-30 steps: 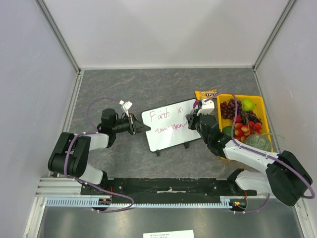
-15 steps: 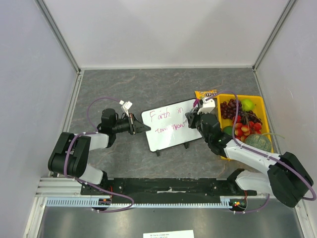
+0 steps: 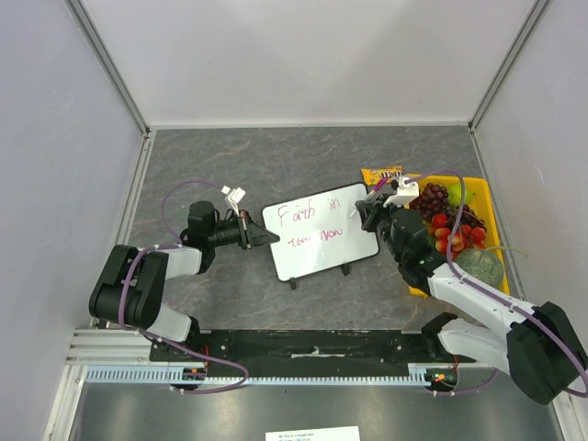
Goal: Write a sentence on the whiteboard
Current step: Write on the whiteboard with the whiteboard.
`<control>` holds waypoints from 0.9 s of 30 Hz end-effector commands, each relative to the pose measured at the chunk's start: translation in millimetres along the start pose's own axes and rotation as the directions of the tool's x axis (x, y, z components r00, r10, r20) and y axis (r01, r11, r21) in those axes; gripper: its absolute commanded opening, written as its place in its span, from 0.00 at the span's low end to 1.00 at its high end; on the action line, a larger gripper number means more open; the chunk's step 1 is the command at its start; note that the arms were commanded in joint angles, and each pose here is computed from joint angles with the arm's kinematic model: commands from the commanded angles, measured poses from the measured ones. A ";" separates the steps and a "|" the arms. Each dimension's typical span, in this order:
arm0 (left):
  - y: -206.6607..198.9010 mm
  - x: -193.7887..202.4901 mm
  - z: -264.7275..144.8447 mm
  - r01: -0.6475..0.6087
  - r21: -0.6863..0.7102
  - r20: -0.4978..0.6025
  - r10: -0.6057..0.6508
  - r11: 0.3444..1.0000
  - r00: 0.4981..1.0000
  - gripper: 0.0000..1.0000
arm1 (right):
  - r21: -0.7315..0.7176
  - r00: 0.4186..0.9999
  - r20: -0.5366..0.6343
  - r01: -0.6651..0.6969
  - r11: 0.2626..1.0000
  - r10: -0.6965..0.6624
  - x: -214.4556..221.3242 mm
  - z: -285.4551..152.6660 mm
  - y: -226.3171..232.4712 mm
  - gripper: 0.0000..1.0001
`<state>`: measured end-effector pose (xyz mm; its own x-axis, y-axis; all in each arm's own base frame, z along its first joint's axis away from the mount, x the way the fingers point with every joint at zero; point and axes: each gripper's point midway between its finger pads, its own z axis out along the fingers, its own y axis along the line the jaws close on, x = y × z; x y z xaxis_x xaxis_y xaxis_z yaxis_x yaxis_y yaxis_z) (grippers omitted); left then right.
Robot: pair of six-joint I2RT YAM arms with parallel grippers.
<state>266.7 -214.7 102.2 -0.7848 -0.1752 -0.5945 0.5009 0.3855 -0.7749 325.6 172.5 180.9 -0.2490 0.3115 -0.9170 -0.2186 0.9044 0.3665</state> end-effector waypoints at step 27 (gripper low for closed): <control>22.8 6.7 -0.6 -0.011 -0.084 -0.005 0.011 0.996 1.000 0.02 | -0.048 0.998 -0.059 -0.004 0.999 0.002 29.4 15.1 2.1 0.00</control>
<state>266.5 -214.7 102.2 -0.7852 -0.1748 -0.5941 0.5009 0.3850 -0.7752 329.8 185.4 149.2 -0.3233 0.2735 -0.9059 -0.2522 0.8978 0.3610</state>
